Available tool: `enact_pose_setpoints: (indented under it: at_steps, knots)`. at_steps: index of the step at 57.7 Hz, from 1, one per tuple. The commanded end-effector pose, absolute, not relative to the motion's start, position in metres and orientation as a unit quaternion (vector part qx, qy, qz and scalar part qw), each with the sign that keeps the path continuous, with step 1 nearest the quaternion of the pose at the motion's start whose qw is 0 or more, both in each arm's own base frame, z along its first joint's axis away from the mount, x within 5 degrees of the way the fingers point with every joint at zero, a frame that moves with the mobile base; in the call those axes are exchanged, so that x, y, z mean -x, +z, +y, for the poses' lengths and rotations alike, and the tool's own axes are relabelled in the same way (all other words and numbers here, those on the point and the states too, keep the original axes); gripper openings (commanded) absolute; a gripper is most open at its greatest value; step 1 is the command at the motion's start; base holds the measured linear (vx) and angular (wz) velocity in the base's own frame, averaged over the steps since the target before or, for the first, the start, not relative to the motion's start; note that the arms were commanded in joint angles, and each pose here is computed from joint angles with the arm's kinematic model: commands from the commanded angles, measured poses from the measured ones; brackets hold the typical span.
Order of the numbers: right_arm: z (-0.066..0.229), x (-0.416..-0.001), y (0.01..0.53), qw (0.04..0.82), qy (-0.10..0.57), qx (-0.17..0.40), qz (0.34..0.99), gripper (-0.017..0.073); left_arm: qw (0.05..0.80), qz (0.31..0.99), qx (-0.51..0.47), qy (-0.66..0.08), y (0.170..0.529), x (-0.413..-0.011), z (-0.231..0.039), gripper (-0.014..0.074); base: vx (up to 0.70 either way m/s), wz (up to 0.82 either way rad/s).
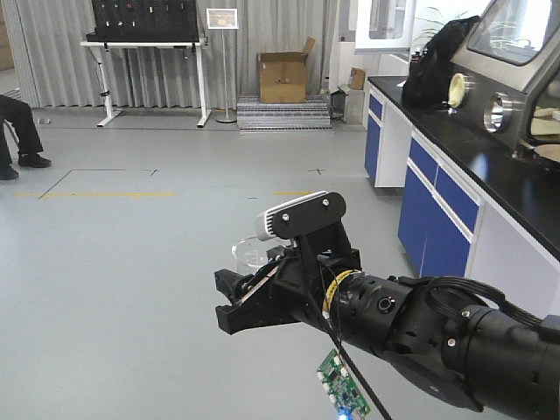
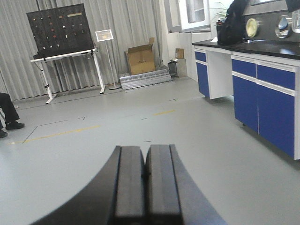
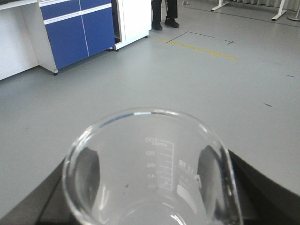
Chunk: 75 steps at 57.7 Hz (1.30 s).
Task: Pick beaker and place in left cabinet
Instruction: 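Hold the beaker in the right gripper while the base turns away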
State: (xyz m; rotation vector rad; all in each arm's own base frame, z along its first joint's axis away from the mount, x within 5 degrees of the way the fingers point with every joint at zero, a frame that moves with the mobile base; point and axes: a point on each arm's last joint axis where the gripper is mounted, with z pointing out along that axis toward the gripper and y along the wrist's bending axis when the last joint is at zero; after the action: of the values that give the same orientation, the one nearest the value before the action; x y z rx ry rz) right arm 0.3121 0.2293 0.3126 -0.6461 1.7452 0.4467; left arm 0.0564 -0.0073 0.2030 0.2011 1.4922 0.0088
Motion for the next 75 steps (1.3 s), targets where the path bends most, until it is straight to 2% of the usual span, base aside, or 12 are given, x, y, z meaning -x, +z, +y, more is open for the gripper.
enact_pose_setpoints:
  at_steps: [1,75]
  knots:
    - [0.2281,-0.305,0.3491,0.626,0.22,0.272,0.697,0.004,0.756,0.649,-0.087,0.001,0.2054,-0.0549,-0.0074,0.0001,0.37,0.08]
    - [0.2281,-0.305,0.3492,0.627,0.22,0.272,0.696,0.004,0.756,0.649,-0.087,0.001,0.2054,-0.0549,-0.0074,0.0001,0.51,-0.02]
